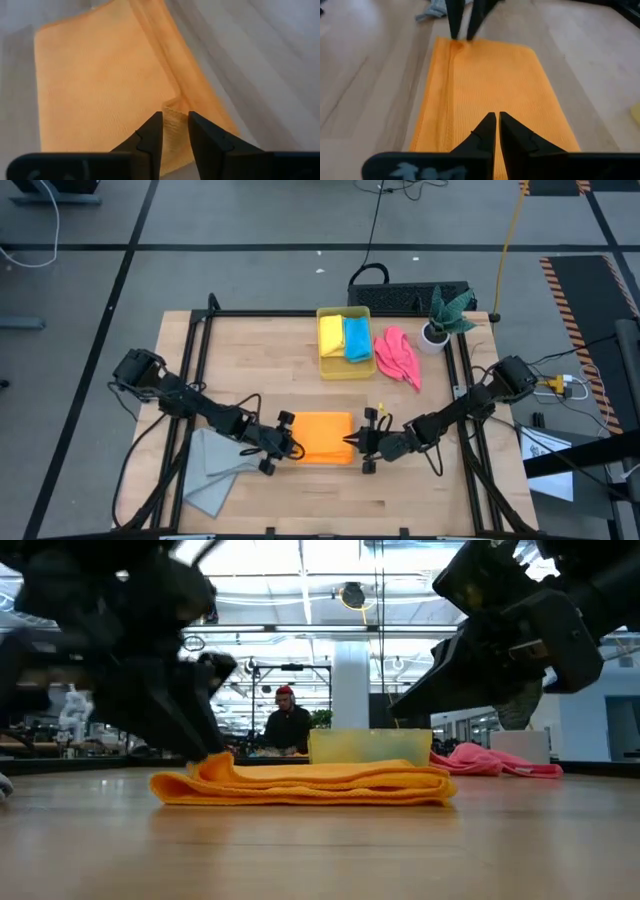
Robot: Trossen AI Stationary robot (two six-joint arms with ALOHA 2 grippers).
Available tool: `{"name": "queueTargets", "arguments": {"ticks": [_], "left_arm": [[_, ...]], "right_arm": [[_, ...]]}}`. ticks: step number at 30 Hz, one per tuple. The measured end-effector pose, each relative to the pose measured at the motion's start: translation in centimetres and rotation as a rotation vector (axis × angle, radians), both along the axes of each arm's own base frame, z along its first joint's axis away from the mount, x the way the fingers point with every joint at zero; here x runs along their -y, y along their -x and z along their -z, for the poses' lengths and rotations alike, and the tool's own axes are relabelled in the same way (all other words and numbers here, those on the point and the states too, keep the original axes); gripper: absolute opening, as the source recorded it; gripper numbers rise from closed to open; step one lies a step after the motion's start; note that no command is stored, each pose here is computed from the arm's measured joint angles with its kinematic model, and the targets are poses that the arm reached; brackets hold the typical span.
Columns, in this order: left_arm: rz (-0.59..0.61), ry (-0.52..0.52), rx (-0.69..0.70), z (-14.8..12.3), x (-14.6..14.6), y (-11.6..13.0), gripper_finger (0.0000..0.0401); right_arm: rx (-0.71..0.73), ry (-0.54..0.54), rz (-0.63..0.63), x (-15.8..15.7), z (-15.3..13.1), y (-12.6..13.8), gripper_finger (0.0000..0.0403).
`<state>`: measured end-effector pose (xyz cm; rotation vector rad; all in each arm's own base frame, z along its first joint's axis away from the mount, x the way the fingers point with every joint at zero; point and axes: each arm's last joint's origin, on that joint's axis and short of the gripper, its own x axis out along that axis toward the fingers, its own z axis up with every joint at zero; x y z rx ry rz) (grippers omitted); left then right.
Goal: Fold microfiber towels
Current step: Fold the orange microfiber towel
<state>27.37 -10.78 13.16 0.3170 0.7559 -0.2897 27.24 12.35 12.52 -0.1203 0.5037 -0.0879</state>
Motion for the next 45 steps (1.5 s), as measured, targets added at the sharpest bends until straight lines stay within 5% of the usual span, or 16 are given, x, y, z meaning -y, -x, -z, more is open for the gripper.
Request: {"name": "queueTargets", "arguments": {"ticks": [16, 20, 30, 45], "left_arm": [[0.016, 0.061, -0.028, 1.4, -0.1, -0.6, 0.0221], [0.045, 0.081, -0.046, 2.0, 0.2, -0.9, 0.0182], [0.058, 0.079, 0.007, 0.7, 0.6, -1.7, 0.0011], [0.087, 0.029, 0.121, -2.3, 3.3, -0.2, 0.0015]], "right_arm": [[0.086, -0.031, -0.009, 0.5, 0.5, 1.0, 0.0013], [0.084, -0.031, -0.009, 0.5, 0.6, 1.1, 0.0013], [0.085, -0.032, -0.012, 0.5, 0.6, 1.1, 0.0013], [0.082, -0.034, -0.011, 0.5, 0.6, 1.1, 0.0013]]}}
